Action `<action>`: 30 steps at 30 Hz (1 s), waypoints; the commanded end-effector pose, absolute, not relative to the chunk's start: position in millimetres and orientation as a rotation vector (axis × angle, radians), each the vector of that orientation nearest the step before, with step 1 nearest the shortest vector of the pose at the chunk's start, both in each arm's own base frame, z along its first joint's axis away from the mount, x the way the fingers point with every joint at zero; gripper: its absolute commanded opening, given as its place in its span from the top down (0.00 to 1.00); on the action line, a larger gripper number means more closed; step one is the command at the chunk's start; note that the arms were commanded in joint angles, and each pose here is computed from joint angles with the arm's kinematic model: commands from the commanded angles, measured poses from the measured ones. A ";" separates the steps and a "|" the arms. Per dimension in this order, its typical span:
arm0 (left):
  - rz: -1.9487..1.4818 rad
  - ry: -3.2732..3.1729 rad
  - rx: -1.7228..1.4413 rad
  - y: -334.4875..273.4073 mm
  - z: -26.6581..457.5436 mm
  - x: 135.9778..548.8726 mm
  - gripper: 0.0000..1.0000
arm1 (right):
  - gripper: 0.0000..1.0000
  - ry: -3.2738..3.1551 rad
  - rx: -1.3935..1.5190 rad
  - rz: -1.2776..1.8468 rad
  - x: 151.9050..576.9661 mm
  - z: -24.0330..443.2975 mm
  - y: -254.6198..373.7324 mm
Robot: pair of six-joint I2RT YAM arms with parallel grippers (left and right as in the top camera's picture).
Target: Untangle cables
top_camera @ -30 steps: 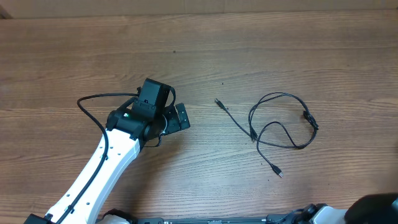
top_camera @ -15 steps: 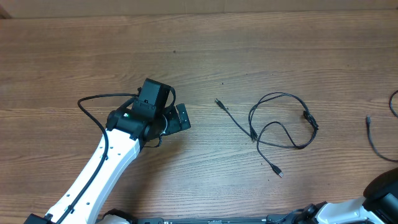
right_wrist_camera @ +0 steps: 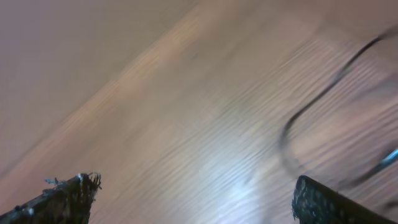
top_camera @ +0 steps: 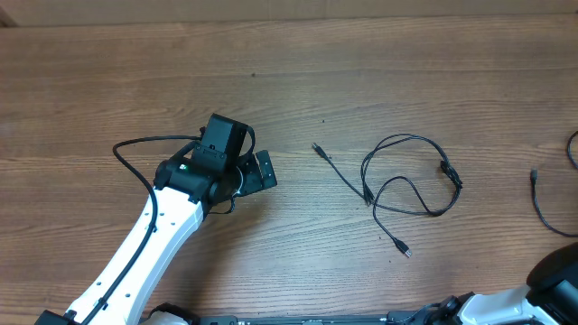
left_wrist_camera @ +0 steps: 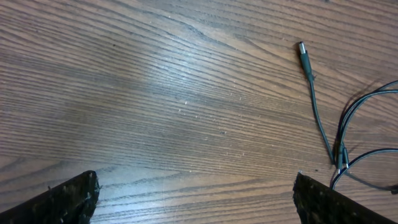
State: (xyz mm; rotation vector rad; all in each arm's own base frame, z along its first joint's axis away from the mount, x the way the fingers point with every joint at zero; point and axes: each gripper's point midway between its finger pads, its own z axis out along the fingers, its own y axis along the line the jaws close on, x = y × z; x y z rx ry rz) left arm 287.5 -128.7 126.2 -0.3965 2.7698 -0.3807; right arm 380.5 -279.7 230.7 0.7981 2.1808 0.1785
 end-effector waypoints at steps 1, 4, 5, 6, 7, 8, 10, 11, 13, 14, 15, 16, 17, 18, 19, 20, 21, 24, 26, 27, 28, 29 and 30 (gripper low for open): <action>-0.383 2.770 -0.400 -130.7 126.7 288.9 0.00 | 0.00 2.284 0.585 0.369 398.1 226.8 -213.5; -0.378 2.769 -0.401 -130.0 126.6 289.0 0.00 | 0.00 2.446 0.508 0.393 393.5 205.5 -170.3; -0.378 2.769 -0.401 -130.0 126.6 289.1 0.01 | 0.00 2.506 0.495 0.385 389.6 197.1 -157.9; -0.372 2.766 -0.402 -129.2 126.6 289.5 0.00 | 0.00 2.587 0.486 0.360 383.0 185.3 -144.4; -0.356 2.762 -0.405 -127.2 126.4 290.2 0.00 | 0.00 2.663 0.465 0.333 375.9 174.2 -132.5; -0.337 2.757 -0.409 -124.7 126.2 291.0 0.00 | 0.00 2.717 0.443 0.312 370.5 166.1 -124.0; -0.316 2.752 -0.414 -122.0 126.0 291.7 0.00 | 0.00 2.795 0.413 0.279 362.4 153.7 -110.5; -0.311 2.751 -0.416 -121.1 125.9 292.0 0.00 | 0.00 2.832 0.395 0.262 358.2 147.8 -103.8; -0.290 2.744 -0.421 -118.2 125.9 293.1 0.00 | 0.00 2.900 0.357 0.233 349.4 135.3 -91.3; -0.270 2.737 -0.424 -115.6 125.9 294.0 0.00 | 0.00 2.922 0.348 0.220 345.9 130.7 -88.6; -0.245 2.728 -0.429 -112.3 126.0 295.5 0.00 | 0.00 2.947 0.342 0.203 341.5 125.5 -87.0; -0.228 2.720 -0.433 -110.2 126.3 296.6 0.00 | 0.00 2.971 0.338 0.184 336.7 120.0 -86.0; -0.217 2.713 -0.446 -108.3 126.4 297.4 0.00 | 0.00 2.990 0.337 0.175 332.6 115.5 -85.0; -0.203 2.704 -0.464 -106.1 126.6 298.4 0.00 | 0.00 3.012 0.338 0.177 327.1 109.7 -83.2; -0.191 2.696 -0.482 -104.1 126.9 299.3 0.01 | 0.00 3.029 0.341 0.183 322.6 104.9 -81.8; -0.180 2.686 -0.495 -102.3 127.3 300.4 0.00 | 0.02 3.047 0.336 0.191 318.0 100.0 -80.0; -0.165 2.672 -0.519 -99.6 127.8 301.9 0.00 | 0.03 3.068 0.338 0.200 312.1 94.1 -78.0; -0.146 2.643 -0.568 -93.9 129.2 305.9 0.00 | 0.03 3.104 0.278 0.334 298.9 78.2 -59.1; -0.146 2.634 -0.601 -89.2 129.4 307.7 0.00 | 0.04 3.112 0.224 0.400 293.5 70.1 -49.1; -0.144 2.629 -0.626 -85.9 129.3 308.4 0.00 | 0.05 3.115 0.211 0.403 291.8 65.1 -46.5; -0.141 2.627 -0.638 -83.1 129.2 309.0 0.00 | 0.06 3.115 0.200 0.404 291.3 61.2 -44.5; -0.141 2.623 -0.659 -78.5 129.1 310.2 0.01 | 0.10 3.110 0.141 0.410 291.2 55.1 -40.3; -0.147 2.623 -0.668 -77.1 129.0 310.5 0.00 | 0.13 3.101 0.101 0.419 292.0 51.0 -35.9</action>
